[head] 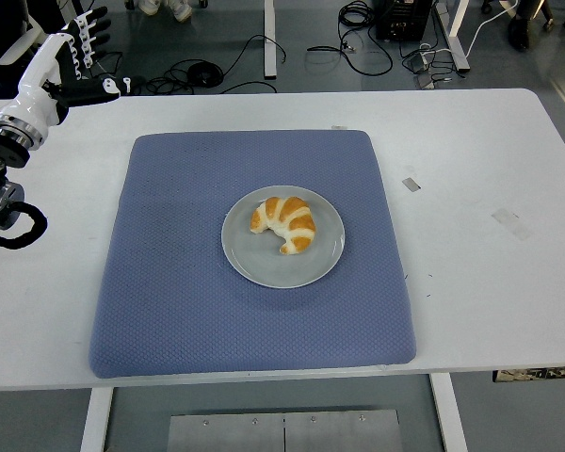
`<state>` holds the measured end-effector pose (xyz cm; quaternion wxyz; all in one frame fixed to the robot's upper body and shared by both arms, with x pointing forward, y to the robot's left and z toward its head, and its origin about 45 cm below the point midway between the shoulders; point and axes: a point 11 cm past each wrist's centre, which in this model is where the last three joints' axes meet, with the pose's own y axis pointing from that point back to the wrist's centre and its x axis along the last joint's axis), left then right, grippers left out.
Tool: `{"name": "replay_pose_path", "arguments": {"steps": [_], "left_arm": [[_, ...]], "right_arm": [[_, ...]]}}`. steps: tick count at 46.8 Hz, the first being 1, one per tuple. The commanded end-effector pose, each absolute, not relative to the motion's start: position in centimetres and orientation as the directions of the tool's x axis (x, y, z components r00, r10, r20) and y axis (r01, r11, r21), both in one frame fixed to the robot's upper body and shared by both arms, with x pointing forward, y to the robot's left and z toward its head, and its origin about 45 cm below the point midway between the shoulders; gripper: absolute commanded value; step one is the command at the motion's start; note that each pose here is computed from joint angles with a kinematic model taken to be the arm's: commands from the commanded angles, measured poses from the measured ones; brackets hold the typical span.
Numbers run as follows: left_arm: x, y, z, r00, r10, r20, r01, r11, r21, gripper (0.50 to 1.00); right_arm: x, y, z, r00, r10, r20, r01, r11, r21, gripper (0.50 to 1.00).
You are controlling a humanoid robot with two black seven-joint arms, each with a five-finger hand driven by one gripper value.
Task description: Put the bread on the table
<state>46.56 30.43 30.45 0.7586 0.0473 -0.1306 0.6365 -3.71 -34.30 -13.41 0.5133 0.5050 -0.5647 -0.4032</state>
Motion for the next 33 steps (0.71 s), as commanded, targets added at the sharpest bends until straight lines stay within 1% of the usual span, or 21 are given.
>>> {"name": "replay_pose_path", "arguments": {"steps": [1,19,33], "left_arm": [[46.57,30.33,30.39,0.158,0.953,0.259,-0.978,0.187,-0.091,0.972],[46.71,30.55,30.25,0.153,0.953,0.261,-0.983,0.174,-0.057,0.972],[46.99,30.26,31.08,0.157,0.950,0.269,-0.981,0.183,-0.071,0.980]], "right_arm": [[-3.69,-34.30,-13.41,0.037,-0.984,0.172,-0.157,0.164,0.974,1.000],[-3.69,-34.30,-13.41,0.037,-0.984,0.172,-0.157,0.164,0.974,1.000],[-3.69,-34.30,-13.41,0.037,-0.984,0.172,-0.157,0.164,0.974,1.000]]}}
